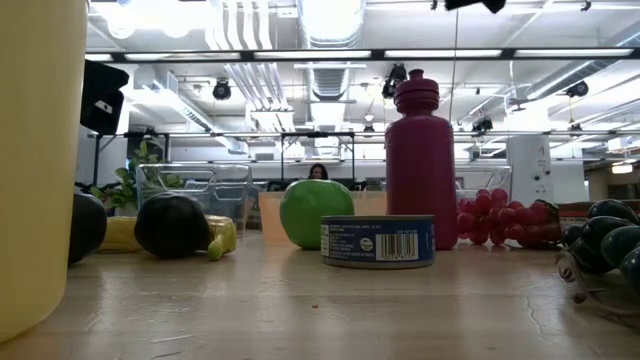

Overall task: Pick & Place Food Item
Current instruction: Put the yellow banana into the left transparent bin

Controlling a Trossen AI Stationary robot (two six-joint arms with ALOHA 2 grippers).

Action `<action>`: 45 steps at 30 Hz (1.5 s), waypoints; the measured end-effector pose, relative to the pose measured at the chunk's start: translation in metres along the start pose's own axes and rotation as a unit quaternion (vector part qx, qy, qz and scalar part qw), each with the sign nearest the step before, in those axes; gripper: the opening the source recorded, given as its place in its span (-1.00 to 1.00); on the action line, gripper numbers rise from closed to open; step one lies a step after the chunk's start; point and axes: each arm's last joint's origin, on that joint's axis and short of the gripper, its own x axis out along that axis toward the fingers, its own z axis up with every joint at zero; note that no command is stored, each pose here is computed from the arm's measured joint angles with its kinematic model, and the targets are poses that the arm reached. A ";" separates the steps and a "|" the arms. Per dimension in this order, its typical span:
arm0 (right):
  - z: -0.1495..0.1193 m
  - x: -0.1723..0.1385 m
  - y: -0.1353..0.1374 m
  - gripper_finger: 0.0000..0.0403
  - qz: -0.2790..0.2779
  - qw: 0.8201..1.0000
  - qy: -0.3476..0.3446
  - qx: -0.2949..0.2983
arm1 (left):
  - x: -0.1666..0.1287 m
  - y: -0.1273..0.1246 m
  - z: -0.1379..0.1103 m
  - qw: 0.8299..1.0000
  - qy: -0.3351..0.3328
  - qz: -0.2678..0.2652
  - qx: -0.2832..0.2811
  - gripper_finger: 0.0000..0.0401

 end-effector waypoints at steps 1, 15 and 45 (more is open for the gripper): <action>-0.004 -0.002 0.003 -0.74 0.009 1.000 -0.002 -0.004 | 0.000 0.000 0.000 1.000 0.000 0.000 0.000 -0.95; -0.039 0.011 0.041 -0.96 0.111 0.993 -0.010 -0.040 | 0.000 0.000 0.000 1.000 0.000 0.000 0.000 -0.95; -0.055 0.032 0.054 -0.96 0.137 0.986 -0.024 -0.092 | -0.009 -0.004 0.055 0.993 -0.102 -0.004 0.057 -0.95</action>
